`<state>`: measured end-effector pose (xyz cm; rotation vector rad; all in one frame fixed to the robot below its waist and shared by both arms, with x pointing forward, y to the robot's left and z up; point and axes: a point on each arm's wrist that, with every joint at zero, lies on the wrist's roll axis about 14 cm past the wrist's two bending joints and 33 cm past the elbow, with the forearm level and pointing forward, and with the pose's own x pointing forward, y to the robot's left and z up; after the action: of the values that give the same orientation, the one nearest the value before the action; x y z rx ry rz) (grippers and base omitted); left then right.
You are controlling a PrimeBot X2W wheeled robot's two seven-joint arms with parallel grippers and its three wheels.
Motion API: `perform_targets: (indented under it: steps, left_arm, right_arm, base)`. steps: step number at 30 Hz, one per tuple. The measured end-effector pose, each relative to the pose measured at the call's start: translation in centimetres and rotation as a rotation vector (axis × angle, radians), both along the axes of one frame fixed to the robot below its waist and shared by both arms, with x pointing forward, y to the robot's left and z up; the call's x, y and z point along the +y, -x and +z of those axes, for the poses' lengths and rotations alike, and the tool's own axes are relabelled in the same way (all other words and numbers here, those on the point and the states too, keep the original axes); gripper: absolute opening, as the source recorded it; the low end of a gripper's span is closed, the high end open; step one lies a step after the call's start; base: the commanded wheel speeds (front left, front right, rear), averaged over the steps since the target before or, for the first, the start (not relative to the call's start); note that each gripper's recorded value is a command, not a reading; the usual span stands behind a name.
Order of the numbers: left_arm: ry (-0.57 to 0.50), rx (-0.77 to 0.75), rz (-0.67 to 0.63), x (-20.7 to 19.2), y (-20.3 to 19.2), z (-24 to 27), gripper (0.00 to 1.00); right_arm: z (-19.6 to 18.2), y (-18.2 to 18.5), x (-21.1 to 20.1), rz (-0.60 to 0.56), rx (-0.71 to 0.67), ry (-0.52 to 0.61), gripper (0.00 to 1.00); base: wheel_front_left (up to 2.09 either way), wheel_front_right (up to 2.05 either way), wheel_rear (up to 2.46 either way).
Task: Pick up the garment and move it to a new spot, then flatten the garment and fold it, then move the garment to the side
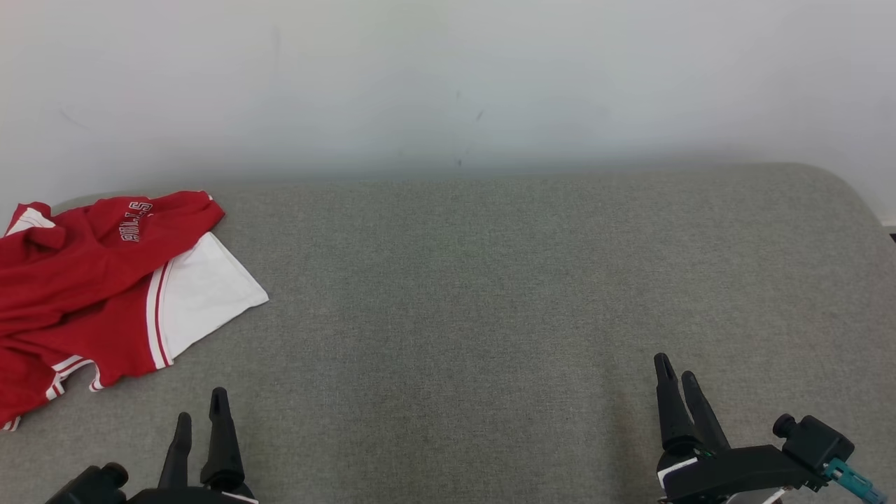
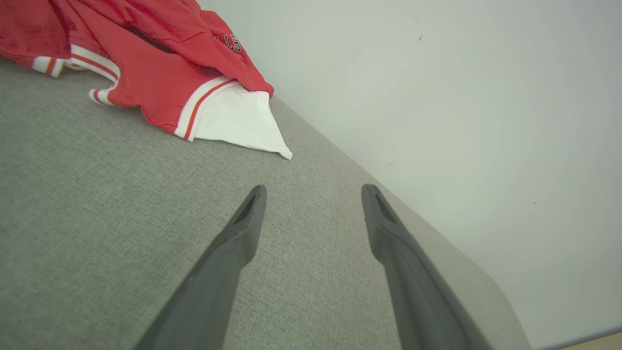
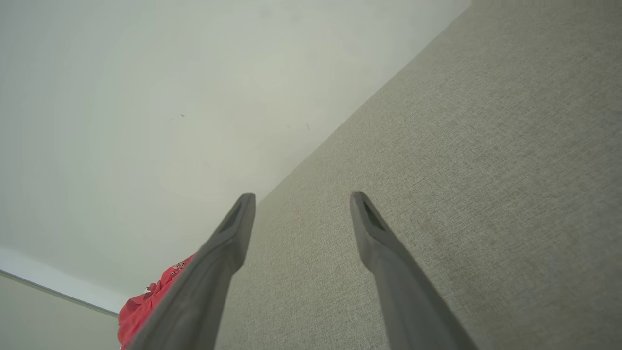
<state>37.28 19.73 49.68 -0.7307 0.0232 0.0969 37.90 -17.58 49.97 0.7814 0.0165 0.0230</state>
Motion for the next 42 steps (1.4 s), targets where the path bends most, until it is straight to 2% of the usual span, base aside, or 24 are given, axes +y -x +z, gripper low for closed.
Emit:
perform_targets:
  steps: [23, 42]
  left_arm:
    - [-0.315, -0.029, -0.018, 0.0, 0.7, 0.5, 1.0]
    - [-0.498, -0.063, -0.015, 0.4, 1.3, 1.2, 1.0]
  right_arm:
    - [0.3, 0.4, 0.8, 0.026, -0.045, 0.284, 1.0]
    - [0.4, 0.6, 1.0, 0.038, -0.078, 0.468, 1.0]
  base:
    - [0.0, 0.0, 0.0]
    - [0.0, 0.0, 0.0]
